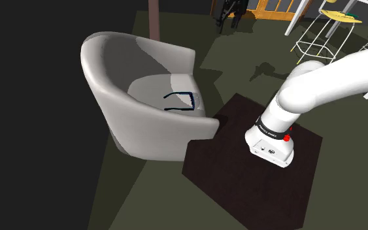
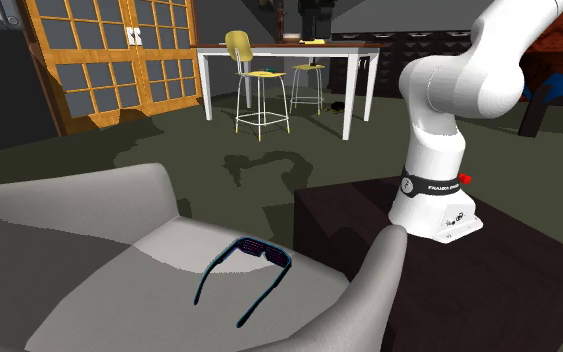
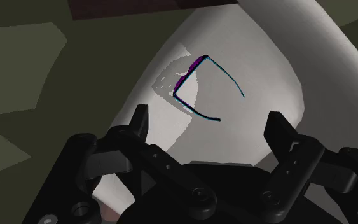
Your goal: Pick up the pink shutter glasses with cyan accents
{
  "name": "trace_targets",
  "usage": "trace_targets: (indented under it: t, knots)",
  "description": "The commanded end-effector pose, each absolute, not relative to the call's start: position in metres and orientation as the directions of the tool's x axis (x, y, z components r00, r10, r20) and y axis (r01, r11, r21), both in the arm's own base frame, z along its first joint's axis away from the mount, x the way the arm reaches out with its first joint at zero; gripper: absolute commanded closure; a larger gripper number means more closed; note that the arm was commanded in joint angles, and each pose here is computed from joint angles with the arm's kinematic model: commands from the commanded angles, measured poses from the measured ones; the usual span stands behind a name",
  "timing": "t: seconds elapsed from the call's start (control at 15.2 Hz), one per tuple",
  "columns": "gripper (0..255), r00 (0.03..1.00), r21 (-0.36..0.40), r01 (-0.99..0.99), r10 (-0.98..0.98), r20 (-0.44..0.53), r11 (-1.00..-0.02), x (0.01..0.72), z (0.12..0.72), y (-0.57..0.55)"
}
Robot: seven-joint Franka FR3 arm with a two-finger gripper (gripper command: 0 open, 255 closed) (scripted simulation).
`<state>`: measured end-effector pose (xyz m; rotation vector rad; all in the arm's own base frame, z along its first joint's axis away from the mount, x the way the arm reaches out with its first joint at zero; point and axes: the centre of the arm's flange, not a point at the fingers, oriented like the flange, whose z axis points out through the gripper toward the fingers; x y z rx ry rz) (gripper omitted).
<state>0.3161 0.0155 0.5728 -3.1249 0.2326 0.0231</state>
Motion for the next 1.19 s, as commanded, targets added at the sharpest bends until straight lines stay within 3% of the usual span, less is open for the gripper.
trace_targets:
  t: [0.0,1.12]
  knots:
    - [0,0.989,-0.007,-0.148,-0.148,-0.015,-0.989,0.316,0.573,0.015]
    - [0,0.980,0.010,-0.192,-0.191,0.058,-0.981,0.375,0.361,-0.003]
